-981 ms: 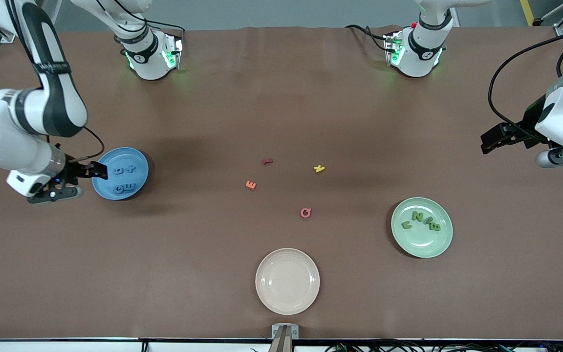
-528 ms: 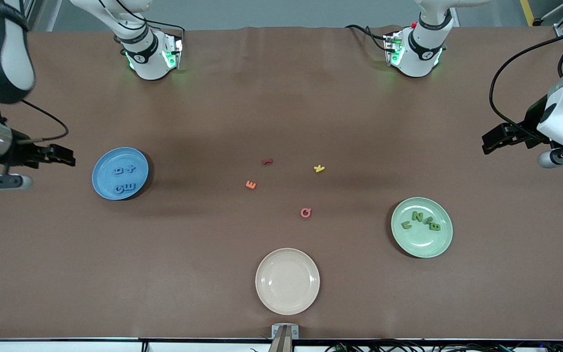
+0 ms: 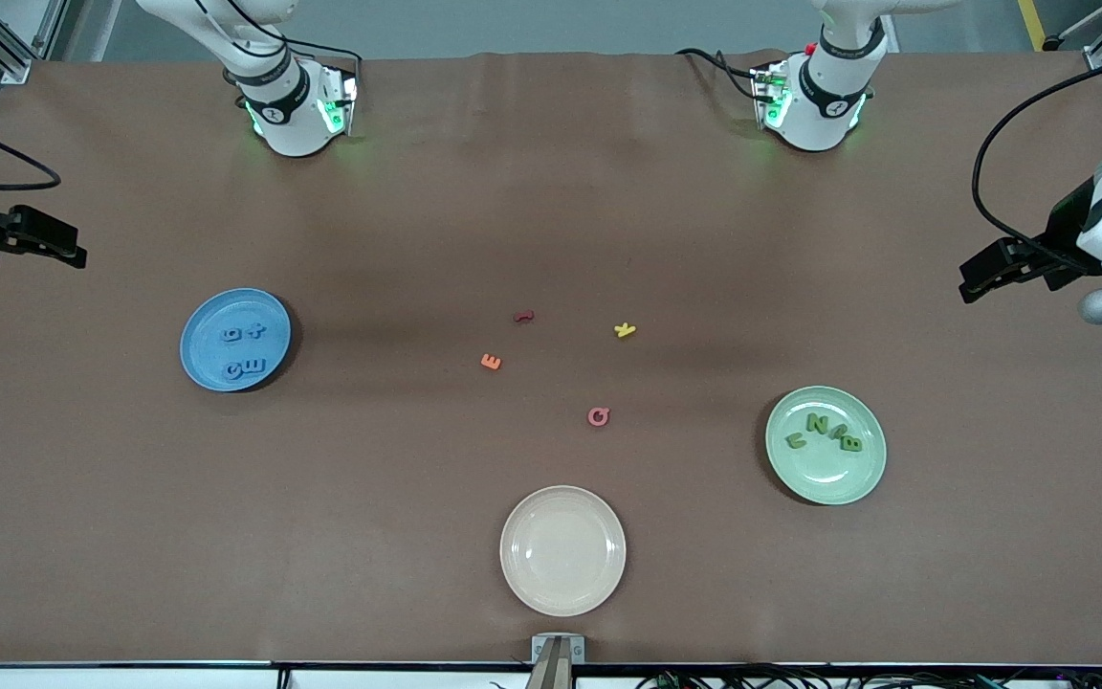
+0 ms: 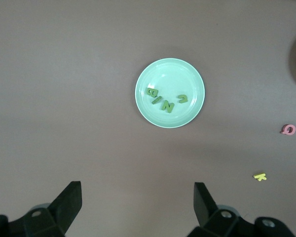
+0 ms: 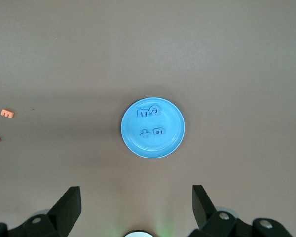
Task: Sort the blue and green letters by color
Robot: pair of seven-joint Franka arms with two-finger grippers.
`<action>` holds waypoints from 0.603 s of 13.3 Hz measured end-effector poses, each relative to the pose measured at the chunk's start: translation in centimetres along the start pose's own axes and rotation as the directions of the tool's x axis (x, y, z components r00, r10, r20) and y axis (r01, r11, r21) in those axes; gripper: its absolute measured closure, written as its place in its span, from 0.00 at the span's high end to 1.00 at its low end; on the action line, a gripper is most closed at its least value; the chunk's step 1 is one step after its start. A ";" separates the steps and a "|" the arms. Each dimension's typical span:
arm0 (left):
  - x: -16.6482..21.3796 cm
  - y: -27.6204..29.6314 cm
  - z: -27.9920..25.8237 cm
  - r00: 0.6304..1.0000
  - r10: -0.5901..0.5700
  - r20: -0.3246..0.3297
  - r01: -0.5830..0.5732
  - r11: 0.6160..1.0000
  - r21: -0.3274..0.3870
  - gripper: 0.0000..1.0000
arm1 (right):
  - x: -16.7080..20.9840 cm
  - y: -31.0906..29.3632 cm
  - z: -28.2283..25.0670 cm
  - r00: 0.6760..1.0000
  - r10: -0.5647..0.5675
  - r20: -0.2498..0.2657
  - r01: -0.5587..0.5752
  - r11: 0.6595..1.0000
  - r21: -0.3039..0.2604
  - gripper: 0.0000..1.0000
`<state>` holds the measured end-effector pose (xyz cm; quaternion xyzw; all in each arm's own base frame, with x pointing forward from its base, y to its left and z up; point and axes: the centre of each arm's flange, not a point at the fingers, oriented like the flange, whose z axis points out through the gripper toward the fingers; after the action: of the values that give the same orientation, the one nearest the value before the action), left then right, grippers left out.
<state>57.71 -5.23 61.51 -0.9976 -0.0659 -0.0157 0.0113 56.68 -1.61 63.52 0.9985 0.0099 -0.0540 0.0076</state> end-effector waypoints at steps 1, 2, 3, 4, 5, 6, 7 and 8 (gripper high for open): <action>-0.1 0.0 -0.2 1.000 0.000 -0.003 0.000 1.000 0.000 1.00 | -0.3 0.0 -0.5 1.000 0.000 -0.010 0.000 1.000 -0.001 1.00; -0.1 0.0 -0.3 1.000 0.001 -0.004 -0.001 1.000 0.000 1.00 | -0.6 0.0 -1.0 1.000 0.000 -0.020 0.000 1.000 -0.002 1.00; -0.2 0.0 -0.3 1.000 0.001 -0.005 -0.001 1.000 -0.001 1.00 | -0.9 -0.1 -1.5 1.000 0.001 -0.030 -0.001 1.000 -0.003 1.00; -0.2 0.0 -0.4 1.000 0.001 -0.006 -0.001 1.000 -0.001 1.00 | -1.3 -0.1 -2.0 0.999 0.001 -0.038 -0.001 1.000 -0.003 1.00; -0.2 0.0 -0.3 1.000 0.001 -0.004 -0.001 1.000 0.000 1.00 | -1.7 -0.1 -2.4 0.999 0.001 -0.047 -0.001 1.000 -0.004 1.00; -0.2 0.0 -0.3 1.000 0.001 0.000 -0.001 1.000 0.001 1.00 | -2.1 -0.2 -2.6 0.998 0.001 -0.061 -0.001 1.000 -0.006 1.00; -0.3 0.0 -0.2 1.000 0.003 0.006 -0.003 1.000 0.002 1.00 | -2.5 -0.2 -2.5 0.997 0.001 -0.073 -0.002 1.000 -0.007 1.00; -0.4 0.1 -0.2 1.000 0.005 0.014 -0.005 1.000 0.004 1.00 | -2.9 -0.3 -2.4 0.997 0.001 -0.081 -0.002 1.000 -0.008 1.00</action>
<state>57.30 -5.42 61.65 -0.9979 -0.0636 -0.0083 0.0128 54.01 -1.31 66.22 0.9998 0.0096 -0.0136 0.0115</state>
